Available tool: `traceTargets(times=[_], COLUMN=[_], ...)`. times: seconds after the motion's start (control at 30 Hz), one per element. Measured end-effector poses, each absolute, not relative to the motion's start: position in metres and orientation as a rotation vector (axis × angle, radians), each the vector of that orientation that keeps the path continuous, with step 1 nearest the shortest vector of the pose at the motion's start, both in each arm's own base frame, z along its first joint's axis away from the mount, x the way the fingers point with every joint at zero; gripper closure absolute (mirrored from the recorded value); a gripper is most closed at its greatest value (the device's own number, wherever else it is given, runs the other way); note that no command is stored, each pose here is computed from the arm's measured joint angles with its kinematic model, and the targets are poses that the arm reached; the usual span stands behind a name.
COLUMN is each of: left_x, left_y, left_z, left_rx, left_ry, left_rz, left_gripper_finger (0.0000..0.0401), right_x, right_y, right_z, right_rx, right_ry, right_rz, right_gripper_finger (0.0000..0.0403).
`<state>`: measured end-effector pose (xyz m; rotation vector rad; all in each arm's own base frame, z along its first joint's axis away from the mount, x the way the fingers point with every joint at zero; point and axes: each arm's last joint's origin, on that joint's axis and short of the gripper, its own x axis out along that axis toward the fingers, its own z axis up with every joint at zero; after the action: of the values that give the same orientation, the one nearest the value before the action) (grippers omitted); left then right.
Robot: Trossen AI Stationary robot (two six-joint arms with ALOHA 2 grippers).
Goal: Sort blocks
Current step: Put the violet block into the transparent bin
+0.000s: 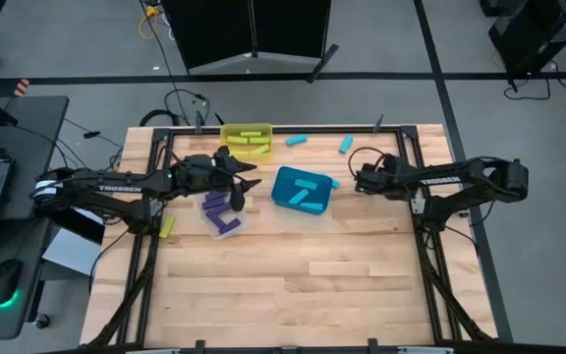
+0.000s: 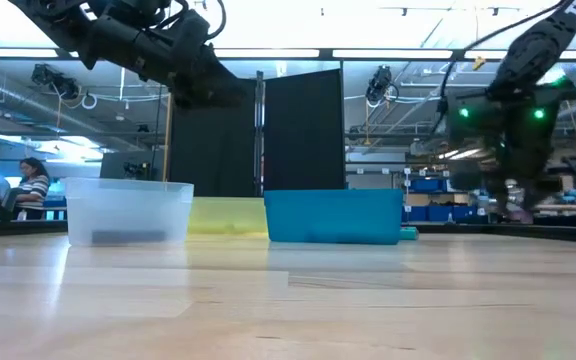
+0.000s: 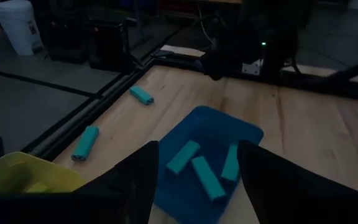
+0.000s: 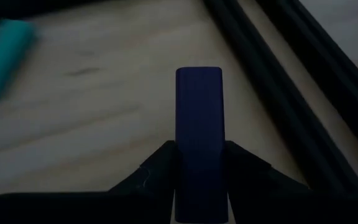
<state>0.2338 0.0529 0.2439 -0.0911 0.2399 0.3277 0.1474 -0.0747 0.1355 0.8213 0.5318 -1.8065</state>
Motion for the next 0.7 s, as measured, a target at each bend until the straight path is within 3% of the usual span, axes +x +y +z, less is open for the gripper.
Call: traceTargets(times=[0.23,0.57,0.7], left_x=[0.232,0.224,0.206], left_y=[0.054,0.053,0.049], left_z=[0.258,0.304,0.332], left_rx=[-0.138,-0.165,-0.161], left_ry=[0.170,0.028,-0.088], left_rz=[0.393,0.400,0.393], left_gripper_finger=[0.0174,0.0174,0.0174], right_x=[0.183,0.256,0.262], right_y=[-0.070,-0.061,-0.059], right_z=[0.174,0.250,0.262], right_rx=[0.679,0.392,0.330], right_ry=[0.425,0.135,0.082], right_rz=[-1.598,-1.023,-0.910], right_gripper_finger=[0.0283,0.0283,0.0283])
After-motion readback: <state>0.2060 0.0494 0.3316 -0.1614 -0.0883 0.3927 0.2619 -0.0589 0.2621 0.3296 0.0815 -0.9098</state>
